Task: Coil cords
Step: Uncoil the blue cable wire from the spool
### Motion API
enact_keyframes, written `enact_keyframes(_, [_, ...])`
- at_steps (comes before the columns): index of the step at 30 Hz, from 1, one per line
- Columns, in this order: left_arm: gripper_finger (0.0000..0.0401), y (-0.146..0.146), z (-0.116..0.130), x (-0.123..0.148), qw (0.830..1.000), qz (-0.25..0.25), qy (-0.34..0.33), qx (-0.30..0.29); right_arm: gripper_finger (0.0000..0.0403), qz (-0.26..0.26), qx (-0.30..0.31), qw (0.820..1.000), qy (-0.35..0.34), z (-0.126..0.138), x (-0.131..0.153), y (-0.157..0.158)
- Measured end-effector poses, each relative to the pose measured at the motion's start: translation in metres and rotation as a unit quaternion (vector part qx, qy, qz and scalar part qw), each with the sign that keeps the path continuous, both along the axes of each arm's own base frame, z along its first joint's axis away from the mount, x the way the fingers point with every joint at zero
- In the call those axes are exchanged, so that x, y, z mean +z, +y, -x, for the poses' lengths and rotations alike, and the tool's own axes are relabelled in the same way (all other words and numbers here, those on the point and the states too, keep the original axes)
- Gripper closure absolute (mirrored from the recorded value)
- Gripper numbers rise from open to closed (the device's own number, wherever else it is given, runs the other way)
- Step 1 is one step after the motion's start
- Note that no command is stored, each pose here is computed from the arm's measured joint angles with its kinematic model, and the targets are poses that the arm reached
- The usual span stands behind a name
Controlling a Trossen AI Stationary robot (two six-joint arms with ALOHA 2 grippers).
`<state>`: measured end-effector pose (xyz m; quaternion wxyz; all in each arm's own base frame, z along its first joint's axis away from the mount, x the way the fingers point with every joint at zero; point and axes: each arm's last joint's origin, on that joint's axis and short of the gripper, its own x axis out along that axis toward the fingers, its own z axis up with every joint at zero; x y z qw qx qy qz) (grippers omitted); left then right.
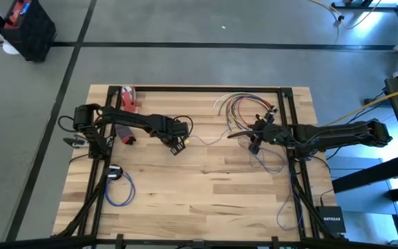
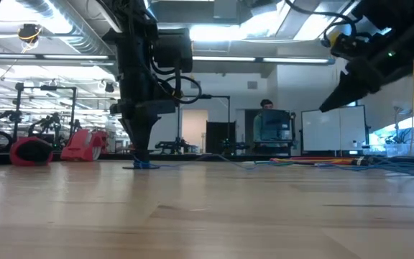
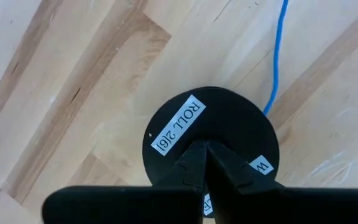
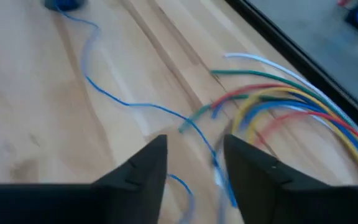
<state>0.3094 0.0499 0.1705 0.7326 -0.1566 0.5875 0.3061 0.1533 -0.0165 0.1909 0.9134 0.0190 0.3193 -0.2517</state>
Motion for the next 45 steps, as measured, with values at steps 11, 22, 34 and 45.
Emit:
enact_keyframes(11, [0.0401, 0.000, 0.000, 0.000, 1.000, 0.000, -0.001, 0.000, 0.0208, -0.008, 0.108, 0.986, -0.127, -0.059, -0.004, 0.004])
enact_keyframes(22, [0.0401, 0.000, -0.001, 0.000, 1.000, -0.001, -0.004, -0.002, 0.0207, -0.017, 0.110, 0.993, -0.027, -0.142, -0.064, 0.002])
enact_keyframes(34, [0.0401, 0.000, -0.002, 0.000, 1.000, -0.003, -0.006, -0.010, 0.0234, -0.049, 0.086, 0.995, 0.005, -0.202, -0.083, -0.040])
enact_keyframes(45, [0.0401, 0.001, -0.002, 0.000, 1.000, -0.003, -0.009, -0.010, 0.0316, -0.070, 0.122, 0.990, 0.026, -0.202, -0.094, -0.046])
